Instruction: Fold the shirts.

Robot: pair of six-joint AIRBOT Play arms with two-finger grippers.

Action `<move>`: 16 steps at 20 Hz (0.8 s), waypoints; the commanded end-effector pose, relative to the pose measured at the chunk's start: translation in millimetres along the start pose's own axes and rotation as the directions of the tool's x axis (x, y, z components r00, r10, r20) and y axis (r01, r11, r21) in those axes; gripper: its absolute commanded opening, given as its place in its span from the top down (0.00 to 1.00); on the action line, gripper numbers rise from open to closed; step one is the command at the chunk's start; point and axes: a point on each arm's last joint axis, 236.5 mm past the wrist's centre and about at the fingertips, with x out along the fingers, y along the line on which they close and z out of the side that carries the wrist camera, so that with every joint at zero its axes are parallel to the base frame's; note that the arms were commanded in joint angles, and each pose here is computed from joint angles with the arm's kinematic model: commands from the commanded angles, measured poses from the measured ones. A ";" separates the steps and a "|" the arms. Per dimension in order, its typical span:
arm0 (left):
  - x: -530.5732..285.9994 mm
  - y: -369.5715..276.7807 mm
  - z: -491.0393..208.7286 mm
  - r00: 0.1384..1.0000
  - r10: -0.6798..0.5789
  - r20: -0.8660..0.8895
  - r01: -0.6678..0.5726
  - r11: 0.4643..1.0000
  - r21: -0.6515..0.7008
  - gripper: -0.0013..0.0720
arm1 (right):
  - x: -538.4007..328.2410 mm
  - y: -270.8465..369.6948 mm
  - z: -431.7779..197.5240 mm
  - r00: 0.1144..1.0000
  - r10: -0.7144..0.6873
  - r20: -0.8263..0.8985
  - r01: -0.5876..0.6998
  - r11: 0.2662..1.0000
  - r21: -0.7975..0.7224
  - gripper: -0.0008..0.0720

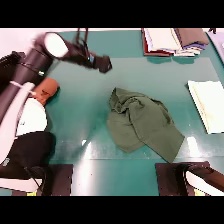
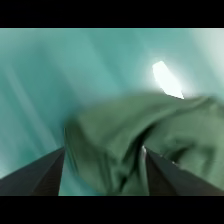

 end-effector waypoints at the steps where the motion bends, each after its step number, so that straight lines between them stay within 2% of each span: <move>1: 70.5 31.6 -61.9 0.989 -0.045 -0.140 0.015 0.979 -0.204 0.19 | 0.4 2.8 -1.3 1.000 0.008 -0.006 -0.008 1.000 0.004 0.96; 6: 138.6 14.9 -106.6 0.948 -0.247 -0.202 0.146 0.899 -0.414 0.19 | 3.9 22.9 -3.0 0.998 0.058 -0.013 -0.058 0.998 -0.015 0.96; 12: 159.7 -11.0 -108.8 0.952 -0.256 -0.167 0.176 0.905 -0.386 0.20 | 4.8 23.9 -4.5 0.998 0.062 -0.017 -0.062 0.998 -0.013 0.96; 14: 162.4 -11.6 -103.5 0.959 -0.245 -0.142 0.175 0.907 -0.382 0.51 | 7.9 23.0 -10.7 0.997 0.063 -0.042 -0.064 0.998 -0.009 0.96; 16: 161.1 -1.7 -93.4 0.967 -0.227 -0.113 0.168 0.908 -0.384 0.95 | 11.4 20.9 -19.8 0.995 0.061 -0.081 -0.060 0.998 0.014 0.96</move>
